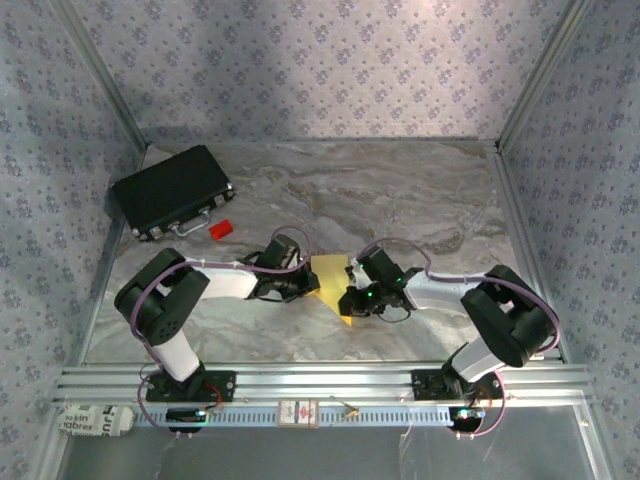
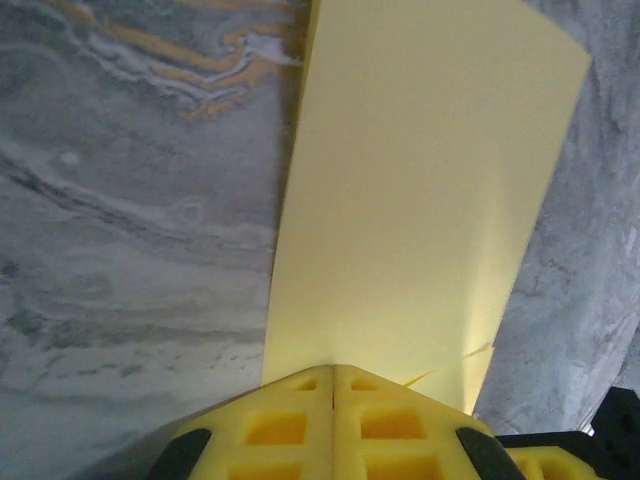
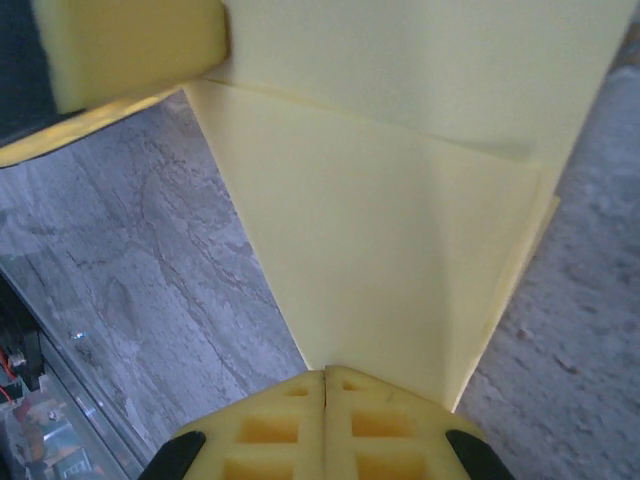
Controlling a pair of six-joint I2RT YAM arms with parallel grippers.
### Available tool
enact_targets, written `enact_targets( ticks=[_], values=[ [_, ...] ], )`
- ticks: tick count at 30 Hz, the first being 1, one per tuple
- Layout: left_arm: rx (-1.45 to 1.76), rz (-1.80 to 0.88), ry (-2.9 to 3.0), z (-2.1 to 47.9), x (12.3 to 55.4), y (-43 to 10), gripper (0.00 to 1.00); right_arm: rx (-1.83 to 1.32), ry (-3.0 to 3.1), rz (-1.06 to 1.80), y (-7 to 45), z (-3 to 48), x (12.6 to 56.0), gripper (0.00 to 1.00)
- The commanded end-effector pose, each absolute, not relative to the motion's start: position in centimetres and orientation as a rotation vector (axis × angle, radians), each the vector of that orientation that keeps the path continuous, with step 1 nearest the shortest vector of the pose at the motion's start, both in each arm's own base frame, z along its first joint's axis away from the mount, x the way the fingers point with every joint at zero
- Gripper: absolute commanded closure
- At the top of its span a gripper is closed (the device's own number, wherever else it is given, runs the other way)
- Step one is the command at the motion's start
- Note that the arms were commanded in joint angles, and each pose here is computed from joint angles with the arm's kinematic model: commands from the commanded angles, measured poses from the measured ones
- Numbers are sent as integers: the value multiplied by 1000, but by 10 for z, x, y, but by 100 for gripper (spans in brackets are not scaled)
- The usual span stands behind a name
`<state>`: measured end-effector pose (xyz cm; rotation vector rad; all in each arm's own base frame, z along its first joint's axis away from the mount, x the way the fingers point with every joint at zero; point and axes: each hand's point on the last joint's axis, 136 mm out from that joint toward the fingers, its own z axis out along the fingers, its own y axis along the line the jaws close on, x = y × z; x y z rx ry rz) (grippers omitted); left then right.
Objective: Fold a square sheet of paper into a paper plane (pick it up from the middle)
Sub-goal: Third fold the triangle at the center of the table.
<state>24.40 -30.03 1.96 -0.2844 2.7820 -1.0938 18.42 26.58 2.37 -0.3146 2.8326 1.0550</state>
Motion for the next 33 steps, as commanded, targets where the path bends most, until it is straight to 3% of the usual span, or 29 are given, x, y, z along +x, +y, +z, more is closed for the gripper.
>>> enact_targets(
  ticks=[1,10,16,26,33],
  values=[
    [-299,-1037,2845,2,233,-290,100,-312,2774,1122,279,49,195,100],
    [-306,-1063,2841,1,233,-294,100,-326,2801,1108,306,34,206,99],
    [-301,-1034,2862,-5,231,-291,100,-288,2892,1029,289,7,193,99],
    [-305,-1005,2890,-14,225,-286,100,-266,2839,1097,278,26,184,95],
    [-308,-1007,2886,-13,226,-286,100,-215,2933,1034,257,-4,166,95]
  ],
)
